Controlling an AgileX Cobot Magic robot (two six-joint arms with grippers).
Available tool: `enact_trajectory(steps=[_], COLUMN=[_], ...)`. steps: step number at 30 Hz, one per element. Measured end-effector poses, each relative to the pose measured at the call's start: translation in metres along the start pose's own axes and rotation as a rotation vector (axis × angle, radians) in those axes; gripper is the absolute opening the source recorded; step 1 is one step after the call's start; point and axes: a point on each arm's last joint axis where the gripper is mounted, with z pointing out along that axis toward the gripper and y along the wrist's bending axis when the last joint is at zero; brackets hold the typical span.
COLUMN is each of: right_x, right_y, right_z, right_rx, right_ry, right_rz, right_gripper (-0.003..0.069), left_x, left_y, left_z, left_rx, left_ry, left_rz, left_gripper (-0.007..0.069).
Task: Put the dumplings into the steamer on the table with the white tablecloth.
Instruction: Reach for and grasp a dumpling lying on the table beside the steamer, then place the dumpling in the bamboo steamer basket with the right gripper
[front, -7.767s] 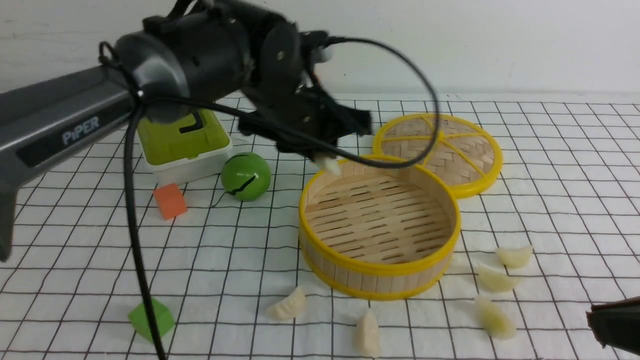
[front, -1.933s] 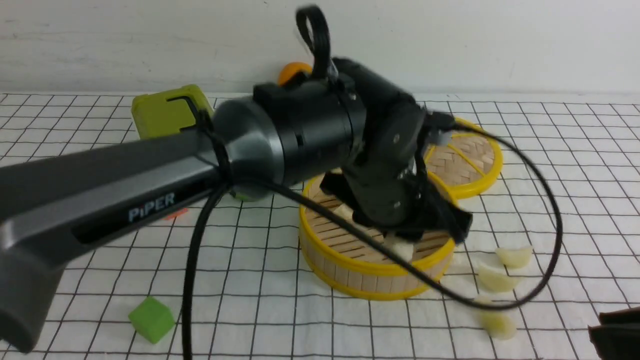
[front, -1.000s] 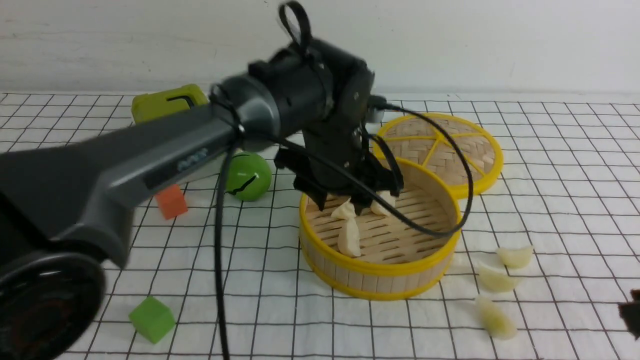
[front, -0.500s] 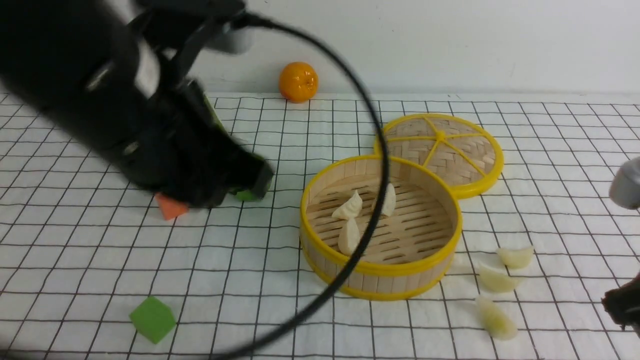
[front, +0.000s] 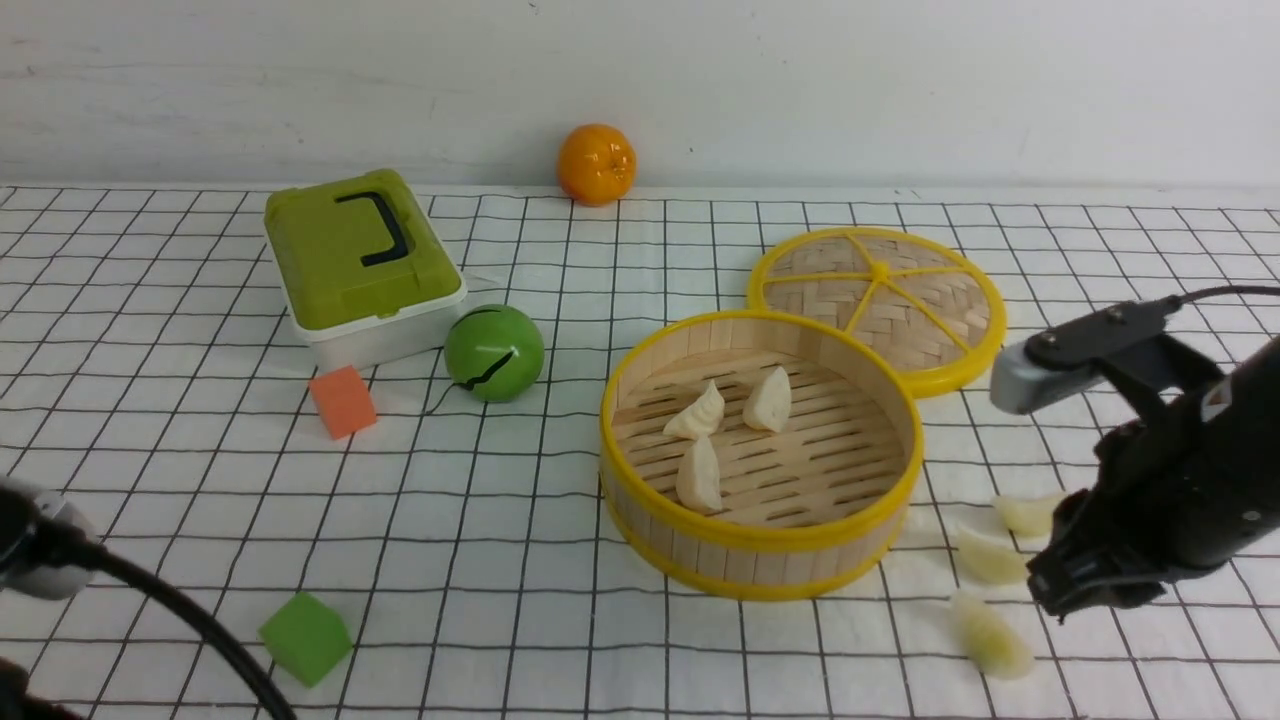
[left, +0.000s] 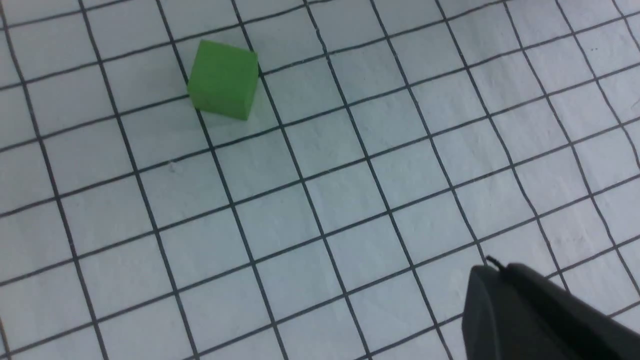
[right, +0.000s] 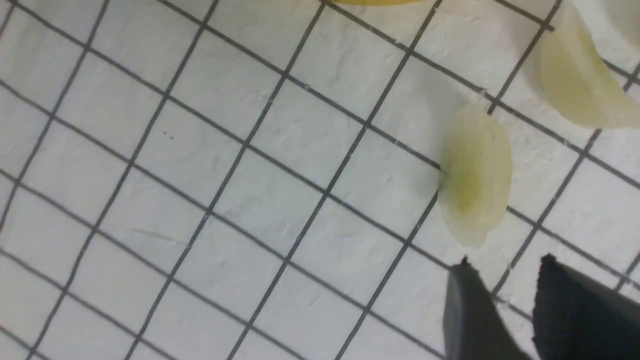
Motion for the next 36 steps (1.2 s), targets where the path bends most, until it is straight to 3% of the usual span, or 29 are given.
enact_trajectory(steps=[4,8,12,17,23,27,31,36], right_x=[-0.011,-0.014,-0.013,-0.014,-0.033,-0.066,-0.101,-0.125], right_y=[-0.012,-0.019,-0.023,-0.012,0.005,0.024,0.036,0.041], right_z=[0.039,0.066,0.095,0.11,0.092,0.052,0.022,0.043], right_rx=[0.017,0.027,0.03,0.094,0.173,0.181,0.128,0.05], right_ry=[0.023,0.049,0.105,0.14,0.177,0.078,-0.069,-0.124], right_rz=[0.019,0.043,0.04,-0.038,-0.107,-0.1,-0.044,0.021], right_gripper=[0.0414,0.0463,0.0425,0.0253,0.0253,0.0253,0.0253,0.0253], left_x=[0.005,0.006,0.006,0.007,0.011,0.015,0.015,0.012], left_y=[0.0,0.0,0.0,0.0,0.002,0.003,0.003,0.002], left_z=[0.0,0.0,0.0,0.001,0.0,0.0,0.0,0.0], left_rx=[0.007,0.006,0.008,0.006,-0.011,-0.026,-0.027,-0.013], left_ry=[0.034,0.042,0.042,0.048,0.095,0.137,0.139,0.102], left_rz=[-0.013,-0.014,-0.015,-0.015,-0.015,-0.014,-0.014,-0.015], left_gripper=[-0.0013,-0.0013,-0.0013,-0.0013,-0.0013,-0.0013,-0.0013,-0.0013])
